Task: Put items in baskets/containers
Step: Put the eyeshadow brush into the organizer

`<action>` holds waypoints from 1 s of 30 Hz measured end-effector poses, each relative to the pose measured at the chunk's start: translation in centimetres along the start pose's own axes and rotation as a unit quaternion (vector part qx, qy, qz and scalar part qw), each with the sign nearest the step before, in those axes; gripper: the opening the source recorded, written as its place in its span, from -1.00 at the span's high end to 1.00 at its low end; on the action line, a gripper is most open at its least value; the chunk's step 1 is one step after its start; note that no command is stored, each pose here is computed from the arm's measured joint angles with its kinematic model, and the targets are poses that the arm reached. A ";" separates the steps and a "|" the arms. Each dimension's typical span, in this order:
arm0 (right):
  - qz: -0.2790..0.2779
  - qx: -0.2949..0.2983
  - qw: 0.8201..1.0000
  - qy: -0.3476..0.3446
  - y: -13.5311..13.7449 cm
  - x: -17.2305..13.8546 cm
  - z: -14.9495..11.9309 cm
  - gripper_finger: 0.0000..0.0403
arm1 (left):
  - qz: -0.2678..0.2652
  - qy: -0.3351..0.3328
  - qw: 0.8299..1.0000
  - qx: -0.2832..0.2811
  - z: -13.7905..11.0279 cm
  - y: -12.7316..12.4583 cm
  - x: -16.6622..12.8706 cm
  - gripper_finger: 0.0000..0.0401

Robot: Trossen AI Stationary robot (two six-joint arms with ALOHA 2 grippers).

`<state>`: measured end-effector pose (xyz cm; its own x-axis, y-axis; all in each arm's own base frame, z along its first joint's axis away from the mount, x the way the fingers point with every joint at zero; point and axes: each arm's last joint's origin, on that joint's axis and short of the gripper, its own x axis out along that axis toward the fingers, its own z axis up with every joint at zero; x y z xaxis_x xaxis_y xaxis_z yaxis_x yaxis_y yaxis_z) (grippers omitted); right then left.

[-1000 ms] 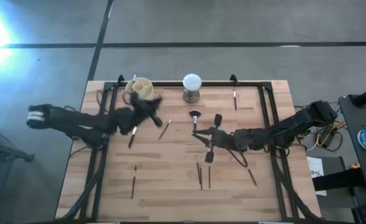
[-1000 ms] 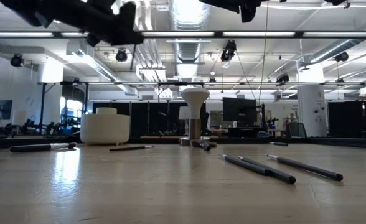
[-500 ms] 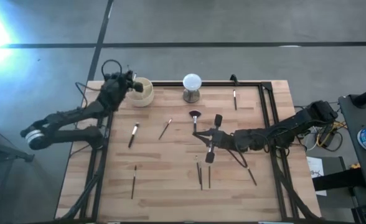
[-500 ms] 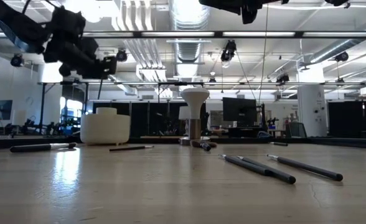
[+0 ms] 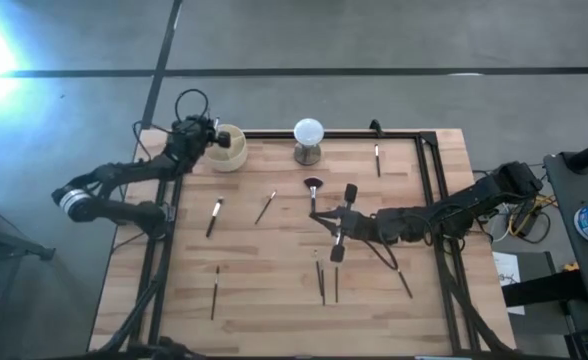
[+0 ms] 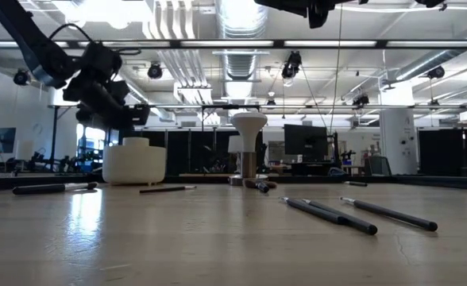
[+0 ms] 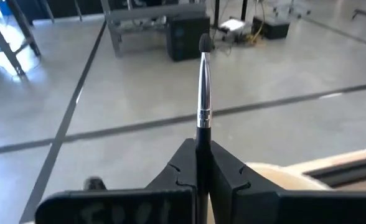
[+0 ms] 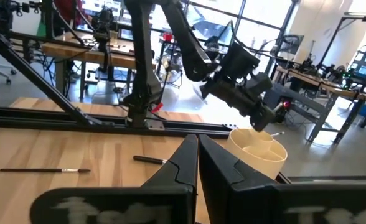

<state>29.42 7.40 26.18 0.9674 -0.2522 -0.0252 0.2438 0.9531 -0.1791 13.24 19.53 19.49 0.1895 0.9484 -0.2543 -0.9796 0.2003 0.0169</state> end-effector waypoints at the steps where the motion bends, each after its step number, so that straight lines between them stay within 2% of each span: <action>1: 0.001 0.000 1.000 0.000 0.0 0.0 0.0 0.96 | 0.005 0.005 1.000 0.002 -0.2 0.0 0.1 0.94; 4: 0.001 -0.003 1.000 0.000 0.0 0.0 0.0 0.96 | 0.010 0.019 1.000 0.003 -0.7 -0.1 0.5 0.89; 11: 0.001 -0.006 1.000 0.000 0.0 0.0 0.0 0.96 | 0.011 0.026 1.000 0.000 -0.8 0.0 0.3 0.63; 17: 0.000 -0.007 1.000 0.001 0.0 0.0 0.0 0.96 | 0.008 0.034 0.999 0.003 -0.1 0.4 -0.9 0.59; 20: 0.004 -0.011 1.000 0.024 0.0 0.0 -0.3 0.96 | -0.004 0.049 0.999 0.011 0.0 0.4 -2.0 0.60; 25: 0.015 0.045 0.995 0.084 0.6 -0.4 -1.3 0.96 | -0.080 0.045 0.996 0.019 -0.7 -0.7 -4.8 0.76; 30: -0.016 0.080 0.985 0.150 1.8 -1.2 -3.0 0.96 | -0.216 0.007 0.976 0.009 -2.9 -2.8 -8.3 0.97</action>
<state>28.52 8.92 22.90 0.9008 -0.2986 -0.3154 0.3057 0.9517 -0.0280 14.20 10.41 18.73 0.5844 0.7705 -0.2545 -0.8065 0.5861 -0.0778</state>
